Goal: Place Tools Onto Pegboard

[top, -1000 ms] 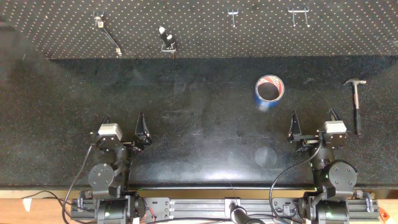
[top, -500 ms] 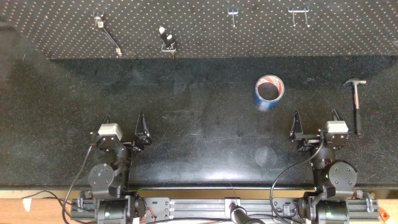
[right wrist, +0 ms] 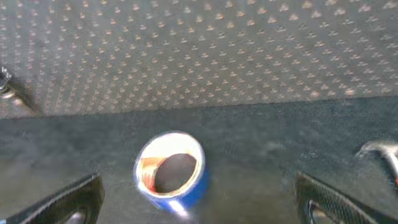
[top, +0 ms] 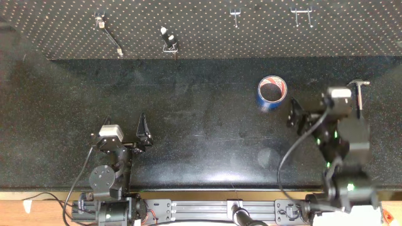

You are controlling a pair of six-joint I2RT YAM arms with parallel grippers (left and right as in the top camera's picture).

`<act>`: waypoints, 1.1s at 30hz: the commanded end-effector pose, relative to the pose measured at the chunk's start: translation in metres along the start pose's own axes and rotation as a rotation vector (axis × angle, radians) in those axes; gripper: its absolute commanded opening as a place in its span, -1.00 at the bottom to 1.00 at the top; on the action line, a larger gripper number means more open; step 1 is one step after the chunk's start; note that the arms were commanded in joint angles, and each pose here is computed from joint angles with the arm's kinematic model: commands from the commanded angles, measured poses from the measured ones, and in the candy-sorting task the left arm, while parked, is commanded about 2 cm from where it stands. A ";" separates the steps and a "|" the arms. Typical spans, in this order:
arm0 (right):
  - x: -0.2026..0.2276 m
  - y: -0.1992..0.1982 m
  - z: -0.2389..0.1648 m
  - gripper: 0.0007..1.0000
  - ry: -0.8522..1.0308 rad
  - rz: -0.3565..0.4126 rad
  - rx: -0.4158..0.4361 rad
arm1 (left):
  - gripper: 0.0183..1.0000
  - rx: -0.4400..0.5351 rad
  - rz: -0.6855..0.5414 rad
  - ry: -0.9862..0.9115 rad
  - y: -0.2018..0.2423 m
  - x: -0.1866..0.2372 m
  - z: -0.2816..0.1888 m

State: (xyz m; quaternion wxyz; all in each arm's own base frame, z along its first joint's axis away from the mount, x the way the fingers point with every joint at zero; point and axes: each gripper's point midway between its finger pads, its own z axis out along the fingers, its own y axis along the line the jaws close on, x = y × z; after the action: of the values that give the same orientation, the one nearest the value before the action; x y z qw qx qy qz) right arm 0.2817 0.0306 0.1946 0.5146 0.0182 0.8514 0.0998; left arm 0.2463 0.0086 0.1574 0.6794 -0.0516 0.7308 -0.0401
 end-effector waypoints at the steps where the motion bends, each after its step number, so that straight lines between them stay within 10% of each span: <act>1: -0.017 0.025 0.020 0.97 0.151 0.036 -0.058 | 0.99 0.012 0.013 0.001 -0.002 0.001 0.000; 13: 0.027 0.080 0.101 0.95 0.512 -0.038 -0.143 | 0.99 0.012 0.013 0.001 -0.002 0.001 0.000; 33: 0.080 0.078 0.137 0.95 0.872 0.010 -0.035 | 0.99 0.012 0.013 0.001 -0.002 0.001 0.000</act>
State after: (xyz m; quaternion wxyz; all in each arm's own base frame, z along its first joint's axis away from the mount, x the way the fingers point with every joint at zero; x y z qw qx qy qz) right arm 0.3562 0.1343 0.0812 0.1128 -0.0390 0.9865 0.1120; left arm 0.2463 0.0087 0.1575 0.6796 -0.0516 0.7307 -0.0398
